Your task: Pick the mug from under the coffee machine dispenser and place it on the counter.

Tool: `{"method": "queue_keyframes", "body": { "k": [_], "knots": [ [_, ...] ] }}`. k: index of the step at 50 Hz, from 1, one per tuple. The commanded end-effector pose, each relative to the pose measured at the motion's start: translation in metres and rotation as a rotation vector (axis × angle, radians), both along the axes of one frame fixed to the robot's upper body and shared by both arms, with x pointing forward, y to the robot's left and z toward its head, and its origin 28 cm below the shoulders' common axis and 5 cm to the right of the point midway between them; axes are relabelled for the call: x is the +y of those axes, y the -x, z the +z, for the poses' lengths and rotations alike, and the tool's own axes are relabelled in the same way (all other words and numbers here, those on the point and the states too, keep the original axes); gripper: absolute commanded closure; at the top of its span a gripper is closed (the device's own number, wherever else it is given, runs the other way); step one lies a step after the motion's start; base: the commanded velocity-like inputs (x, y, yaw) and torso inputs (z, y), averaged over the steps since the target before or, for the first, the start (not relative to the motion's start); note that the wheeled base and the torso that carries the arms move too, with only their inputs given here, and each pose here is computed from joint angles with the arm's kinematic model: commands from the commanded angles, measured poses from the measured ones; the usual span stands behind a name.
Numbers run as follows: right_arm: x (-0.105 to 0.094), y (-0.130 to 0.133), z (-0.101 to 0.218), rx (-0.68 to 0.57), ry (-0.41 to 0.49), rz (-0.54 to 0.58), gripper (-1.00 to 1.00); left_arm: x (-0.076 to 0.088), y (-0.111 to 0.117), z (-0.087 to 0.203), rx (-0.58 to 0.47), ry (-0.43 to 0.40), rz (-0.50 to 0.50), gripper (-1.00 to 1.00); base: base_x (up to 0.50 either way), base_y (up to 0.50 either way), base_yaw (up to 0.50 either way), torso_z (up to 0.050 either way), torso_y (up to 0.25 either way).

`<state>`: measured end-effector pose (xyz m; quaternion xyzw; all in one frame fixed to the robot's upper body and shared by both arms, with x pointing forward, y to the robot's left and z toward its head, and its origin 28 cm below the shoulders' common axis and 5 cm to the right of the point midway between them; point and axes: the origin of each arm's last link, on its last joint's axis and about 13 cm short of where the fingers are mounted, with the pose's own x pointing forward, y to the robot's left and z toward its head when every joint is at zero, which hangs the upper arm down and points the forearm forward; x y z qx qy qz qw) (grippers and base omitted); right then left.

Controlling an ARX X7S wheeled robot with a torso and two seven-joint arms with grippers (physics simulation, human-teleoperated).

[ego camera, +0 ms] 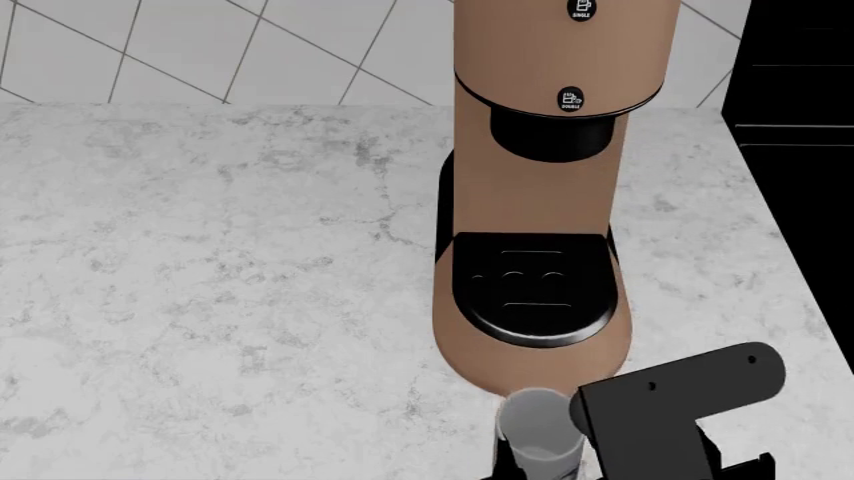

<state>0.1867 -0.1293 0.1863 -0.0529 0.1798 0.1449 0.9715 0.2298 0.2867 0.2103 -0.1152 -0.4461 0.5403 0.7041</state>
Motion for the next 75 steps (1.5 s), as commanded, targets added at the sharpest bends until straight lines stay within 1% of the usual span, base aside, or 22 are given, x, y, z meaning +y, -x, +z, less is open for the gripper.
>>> {"method": "queue_keyframes", "body": {
  "k": [1,13,23,24,29,34,42,43,44,46,50,51,55,57,58,61,65,69,70,71,72,75],
  "knots": [
    [-0.001,-0.003,-0.022,0.051,-0.019,0.035,1.0,0.0,-0.001,0.0,0.004,0.005,-0.004,-1.0,0.0,0.0,0.0,0.0,0.0],
    [0.0,-0.01,-0.036,0.111,-0.027,0.045,1.0,0.0,0.0,0.0,0.002,0.005,-0.004,-1.0,0.0,0.0,0.0,0.0,0.0],
    [0.001,-0.008,-0.038,0.145,0.001,0.041,1.0,0.001,0.0,0.0,0.003,0.008,-0.003,-1.0,0.0,0.0,0.0,0.0,0.0],
    [0.001,-0.008,-0.036,0.15,0.008,0.032,-1.0,0.001,0.0,0.0,0.004,0.007,-0.001,-1.0,0.0,0.0,0.0,0.0,0.0],
    [-0.001,0.001,-0.017,0.109,0.043,0.006,-1.0,0.001,0.0,0.0,0.005,0.009,0.001,-1.0,0.0,0.0,0.0,0.0,0.0],
    [-0.006,0.019,0.01,0.051,0.121,-0.037,-1.0,0.001,0.0,0.0,0.004,0.008,0.003,-1.0,0.0,0.0,0.0,0.0,0.0],
    [-0.01,0.06,0.067,-0.146,0.209,-0.149,-1.0,0.0,-0.001,0.0,0.004,0.006,0.004,-1.0,0.0,0.0,0.0,0.0,0.0],
    [-0.009,0.062,0.07,-0.157,0.198,-0.15,-1.0,0.0,-0.001,0.0,0.004,0.006,0.004,-1.0,0.0,0.0,0.0,0.0,0.0],
    [-0.011,0.073,0.081,-0.208,0.228,-0.181,-1.0,0.0,-0.001,0.0,0.003,0.007,0.004,-1.0,0.0,0.0,0.0,0.0,0.0],
    [-0.014,0.088,0.095,-0.271,0.231,-0.223,-1.0,0.0,0.0,0.0,0.003,0.006,0.004,-1.0,0.0,0.0,0.0,0.0,0.0],
    [-0.02,0.121,0.118,-0.4,0.195,-0.304,-1.0,0.0,0.0,0.0,0.003,0.004,0.005,-1.0,0.0,0.0,0.0,0.0,0.0],
    [-0.023,0.131,0.124,-0.428,0.204,-0.328,-1.0,0.0,0.0,0.0,0.003,0.003,0.006,-1.0,0.0,0.0,0.0,0.0,0.0],
    [-0.024,0.159,0.138,-0.522,0.191,-0.396,-1.0,0.0,0.0,0.0,0.003,0.002,0.006,-1.0,0.0,0.0,0.0,0.0,0.0],
    [-0.027,0.16,0.146,-0.574,0.177,-0.435,-1.0,0.0,0.0,0.0,0.003,0.002,0.007,-1.0,0.0,0.0,0.0,0.0,0.0],
    [-0.027,0.162,0.147,-0.584,0.162,-0.431,-1.0,0.0,0.0,0.0,0.003,0.002,0.006,-1.0,0.0,0.0,0.0,0.0,0.0],
    [-0.029,0.16,0.151,-0.606,0.153,-0.459,-1.0,0.0,0.0,0.0,0.003,0.002,0.008,-1.0,0.0,0.0,0.0,0.0,0.0],
    [-0.03,0.162,0.152,-0.629,0.153,-0.459,-1.0,0.0,0.0,0.0,0.005,0.001,0.007,-1.0,0.0,0.0,0.0,0.0,0.0],
    [-0.024,0.16,0.145,-0.622,0.145,-0.45,-1.0,0.0,0.0,0.0,0.005,0.002,0.006,-1.0,0.0,0.0,0.0,0.0,0.0],
    [-0.031,0.153,0.133,-0.591,0.169,-0.324,-1.0,-0.001,0.0,0.0,0.006,0.0,0.005,-1.0,0.0,0.0,0.0,0.0,0.0],
    [-0.031,0.152,0.127,-0.619,0.17,-0.347,-1.0,-0.001,0.0,0.001,0.005,0.0,0.007,-1.0,0.0,0.0,0.0,0.0,0.0],
    [-0.034,0.16,0.122,-0.505,0.165,-0.253,-1.0,-0.001,0.0,0.001,0.006,-0.001,0.008,-1.0,0.0,0.0,0.0,0.0,0.0],
    [-0.036,0.169,0.117,-0.445,0.127,-0.291,-1.0,0.0,0.0,0.0,0.006,-0.001,0.007,-1.0,0.0,0.0,0.0,0.0,0.0]
  ]
}}
